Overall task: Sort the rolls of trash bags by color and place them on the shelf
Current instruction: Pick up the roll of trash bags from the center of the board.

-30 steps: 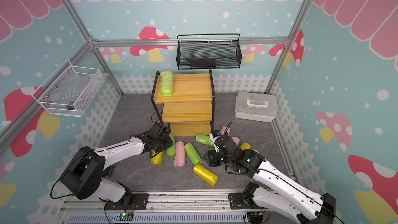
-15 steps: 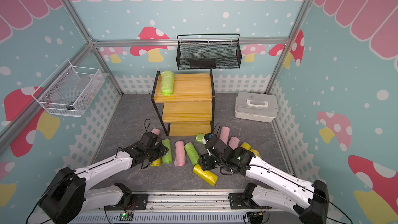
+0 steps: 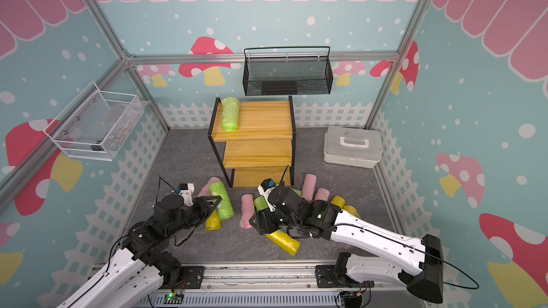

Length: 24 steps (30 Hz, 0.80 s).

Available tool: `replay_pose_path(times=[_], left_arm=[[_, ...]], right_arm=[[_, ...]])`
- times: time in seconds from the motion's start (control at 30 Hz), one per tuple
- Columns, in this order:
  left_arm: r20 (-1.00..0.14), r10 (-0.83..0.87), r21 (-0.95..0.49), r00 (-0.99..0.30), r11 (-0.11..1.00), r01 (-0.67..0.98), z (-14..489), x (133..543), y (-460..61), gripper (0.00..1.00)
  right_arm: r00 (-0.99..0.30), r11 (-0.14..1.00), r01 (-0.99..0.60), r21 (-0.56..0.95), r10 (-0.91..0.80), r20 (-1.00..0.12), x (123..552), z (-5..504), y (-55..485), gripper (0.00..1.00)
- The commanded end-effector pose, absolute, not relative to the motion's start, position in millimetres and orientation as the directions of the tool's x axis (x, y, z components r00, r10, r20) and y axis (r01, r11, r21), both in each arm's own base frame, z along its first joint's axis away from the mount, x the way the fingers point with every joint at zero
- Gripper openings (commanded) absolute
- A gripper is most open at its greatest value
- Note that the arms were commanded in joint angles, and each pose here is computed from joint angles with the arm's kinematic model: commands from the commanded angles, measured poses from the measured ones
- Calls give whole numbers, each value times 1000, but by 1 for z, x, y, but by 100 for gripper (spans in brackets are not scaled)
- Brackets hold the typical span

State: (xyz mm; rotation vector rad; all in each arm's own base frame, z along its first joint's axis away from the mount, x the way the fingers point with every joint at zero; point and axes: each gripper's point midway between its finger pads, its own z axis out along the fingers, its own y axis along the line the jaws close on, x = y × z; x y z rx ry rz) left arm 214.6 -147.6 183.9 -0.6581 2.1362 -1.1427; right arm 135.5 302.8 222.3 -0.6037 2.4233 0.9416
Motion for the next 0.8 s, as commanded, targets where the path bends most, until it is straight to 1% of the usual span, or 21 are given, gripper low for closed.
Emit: replay_pose_path(times=[0.0,0.1,0.17,0.3,0.4,0.6,0.77], left_arm=[[-200,-741,-916,-641,374,-146,205,209,-144,0],[-155,-767,-947,-623,294,-126,220,205,-144,0],[-127,-772,-962,-623,250,-114,229,203,-145,0],[-112,-774,-974,-624,211,-87,243,199,-149,0],[-100,-773,-981,-627,182,-67,252,198,-152,0],[-72,-767,-991,-637,128,-43,263,199,-160,0],[-48,-773,-995,-633,93,-38,270,199,-160,0]], right_arm=[[-810,580,-532,617,-137,-570,134,247,328,88],[-820,511,-527,679,-93,-565,134,258,347,93],[-823,483,-528,699,-88,-561,134,263,357,94],[-825,449,-533,717,-89,-558,136,269,379,94],[-836,429,-514,743,-56,-546,140,272,392,93],[-858,402,-458,793,34,-512,147,270,404,90],[-855,431,-433,791,80,-512,152,267,400,88]])
